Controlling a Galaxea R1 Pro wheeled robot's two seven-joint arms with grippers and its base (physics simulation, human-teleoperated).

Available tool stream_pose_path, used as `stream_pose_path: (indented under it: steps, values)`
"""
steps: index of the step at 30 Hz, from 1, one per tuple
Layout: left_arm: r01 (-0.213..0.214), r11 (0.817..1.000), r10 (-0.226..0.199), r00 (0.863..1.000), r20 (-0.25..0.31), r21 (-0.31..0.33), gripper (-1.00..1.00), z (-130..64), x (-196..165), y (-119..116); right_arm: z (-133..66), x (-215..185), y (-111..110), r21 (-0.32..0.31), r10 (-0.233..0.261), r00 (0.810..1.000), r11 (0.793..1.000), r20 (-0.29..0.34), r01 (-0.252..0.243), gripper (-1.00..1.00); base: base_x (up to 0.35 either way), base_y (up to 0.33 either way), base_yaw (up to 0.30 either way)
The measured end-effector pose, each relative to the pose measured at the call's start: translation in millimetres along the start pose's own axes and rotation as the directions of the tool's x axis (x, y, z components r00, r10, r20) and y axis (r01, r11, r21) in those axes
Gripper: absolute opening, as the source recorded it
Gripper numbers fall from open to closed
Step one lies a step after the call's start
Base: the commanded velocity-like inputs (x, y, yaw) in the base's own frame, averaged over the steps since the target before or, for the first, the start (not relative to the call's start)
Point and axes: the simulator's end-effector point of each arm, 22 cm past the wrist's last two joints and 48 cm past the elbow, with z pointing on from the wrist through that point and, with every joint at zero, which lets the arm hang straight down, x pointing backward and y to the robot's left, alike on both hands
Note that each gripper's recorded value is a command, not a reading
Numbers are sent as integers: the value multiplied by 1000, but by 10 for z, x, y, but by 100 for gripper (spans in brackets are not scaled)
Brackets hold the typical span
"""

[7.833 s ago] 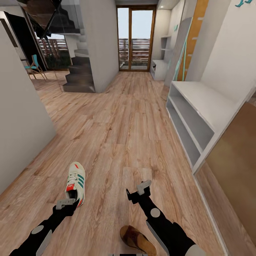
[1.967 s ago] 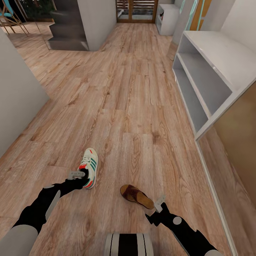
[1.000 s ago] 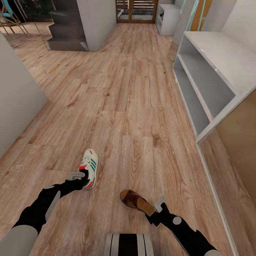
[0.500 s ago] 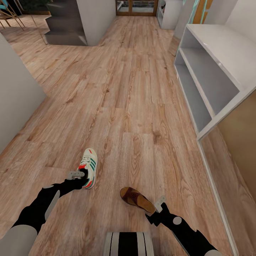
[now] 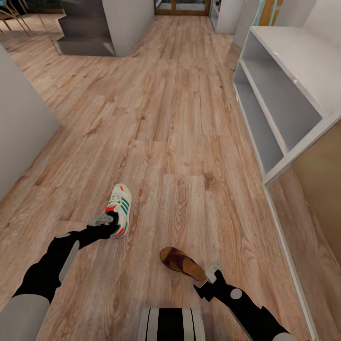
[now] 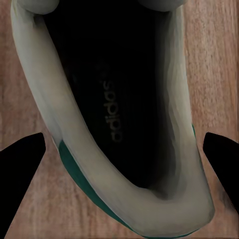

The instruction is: Pick up the two gym shoes and the two sandals from the corridor floor and place them onto the hallstand (shoe rack) in the corridor, making sure they are on the rack and not on the floor. Arrange them so the two gym shoes are next to each other and the two sandals are next to each other.

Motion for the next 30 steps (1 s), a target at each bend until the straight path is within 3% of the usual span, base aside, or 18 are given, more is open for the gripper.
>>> stream_pose_path:
  steps: [16,19,22,26,30]
  values:
    - [6,1000,-6,999,-34,0,-100,69,132,17,86,174,65,-17,13,999,1000,-30,-14,100,0,0,0]
    - [5,1000,-5,999,-37,0,-100,68,159,16,90,170,-22,28,12,1000,1000,-29,-11,100,0,0,0]
    - [4,1000,-4,999,-38,0,-100,66,176,20,81,164,-198,115,7,1000,993,-28,-4,100,0,0,0]
    - [3,1000,-3,999,-38,-3,-100,62,182,32,74,160,-257,145,4,1000,989,-29,0,100,0,0,0]
    - [4,1000,-4,999,-39,-3,-100,62,186,35,72,59,-282,157,-70,997,985,-23,72,100,0,0,0]
